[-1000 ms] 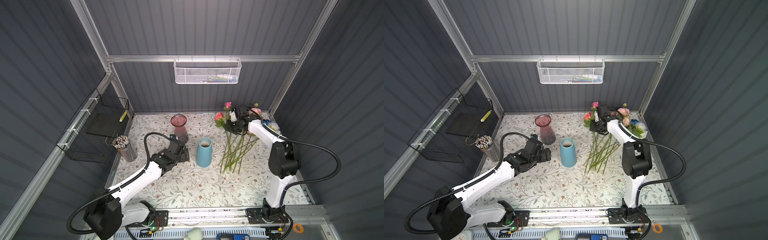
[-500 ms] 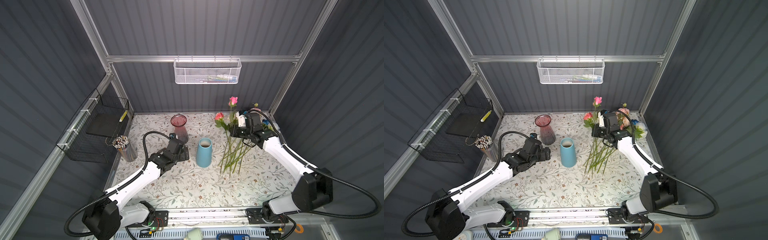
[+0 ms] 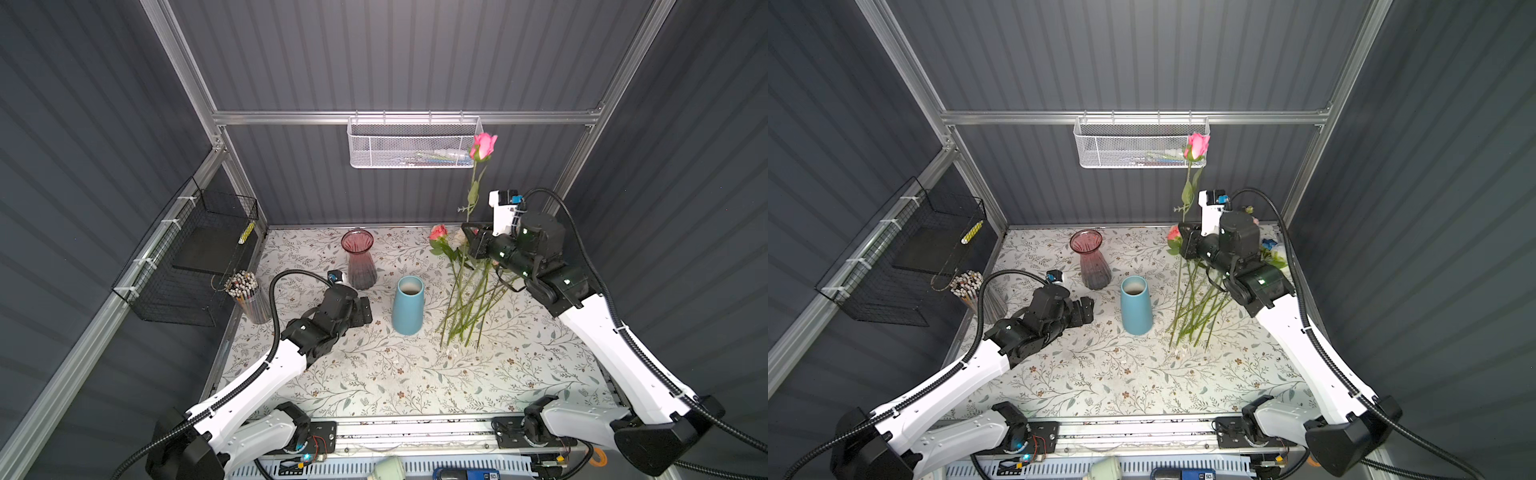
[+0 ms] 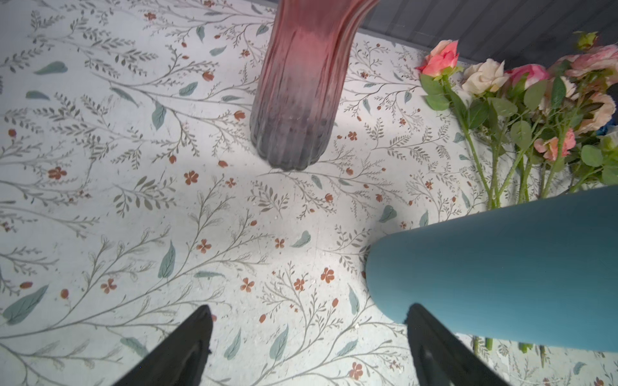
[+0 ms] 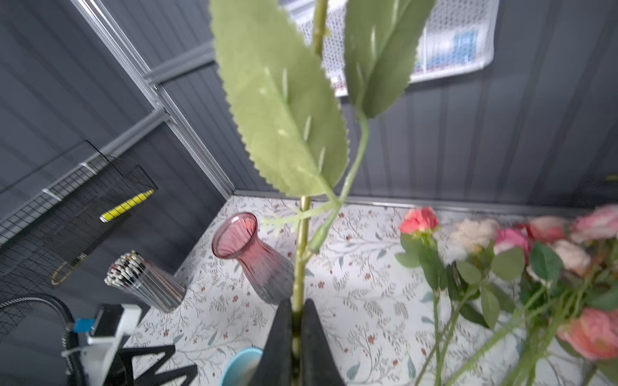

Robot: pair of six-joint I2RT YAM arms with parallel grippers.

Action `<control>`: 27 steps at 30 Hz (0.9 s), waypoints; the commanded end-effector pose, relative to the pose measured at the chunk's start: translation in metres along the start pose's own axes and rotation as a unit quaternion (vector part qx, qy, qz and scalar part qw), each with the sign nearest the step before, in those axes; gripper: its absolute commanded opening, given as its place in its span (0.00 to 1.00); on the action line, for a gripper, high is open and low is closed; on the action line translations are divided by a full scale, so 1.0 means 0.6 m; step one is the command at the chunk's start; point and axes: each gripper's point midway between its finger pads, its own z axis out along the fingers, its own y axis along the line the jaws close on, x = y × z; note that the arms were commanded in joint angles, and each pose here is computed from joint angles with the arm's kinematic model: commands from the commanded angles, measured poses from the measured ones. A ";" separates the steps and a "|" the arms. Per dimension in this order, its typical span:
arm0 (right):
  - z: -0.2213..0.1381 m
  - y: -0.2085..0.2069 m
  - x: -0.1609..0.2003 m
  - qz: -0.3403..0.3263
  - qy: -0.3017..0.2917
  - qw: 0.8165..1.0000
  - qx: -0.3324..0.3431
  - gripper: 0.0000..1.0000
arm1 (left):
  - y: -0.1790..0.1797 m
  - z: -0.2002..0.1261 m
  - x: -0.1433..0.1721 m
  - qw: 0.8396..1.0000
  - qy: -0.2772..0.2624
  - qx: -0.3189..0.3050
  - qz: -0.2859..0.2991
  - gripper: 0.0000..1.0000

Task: Arrange flowers in a vase
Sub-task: Pick up the flower from the flowers, then place the flower in the vase.

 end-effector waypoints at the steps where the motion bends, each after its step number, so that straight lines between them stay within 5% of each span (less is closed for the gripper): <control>1: -0.011 0.030 -0.087 -0.023 -0.067 0.997 -0.007 0.05 | 0.005 -0.003 0.014 0.999 0.002 0.011 -0.034 0.92; 10: 0.042 0.084 -0.164 -0.025 -0.112 0.993 -0.042 0.06 | -0.032 -0.005 0.039 0.992 0.023 0.094 -0.078 0.99; 27: 0.158 0.109 -0.068 -0.029 -0.061 0.996 -0.062 0.07 | -0.047 0.001 0.064 0.986 0.042 0.132 -0.094 0.99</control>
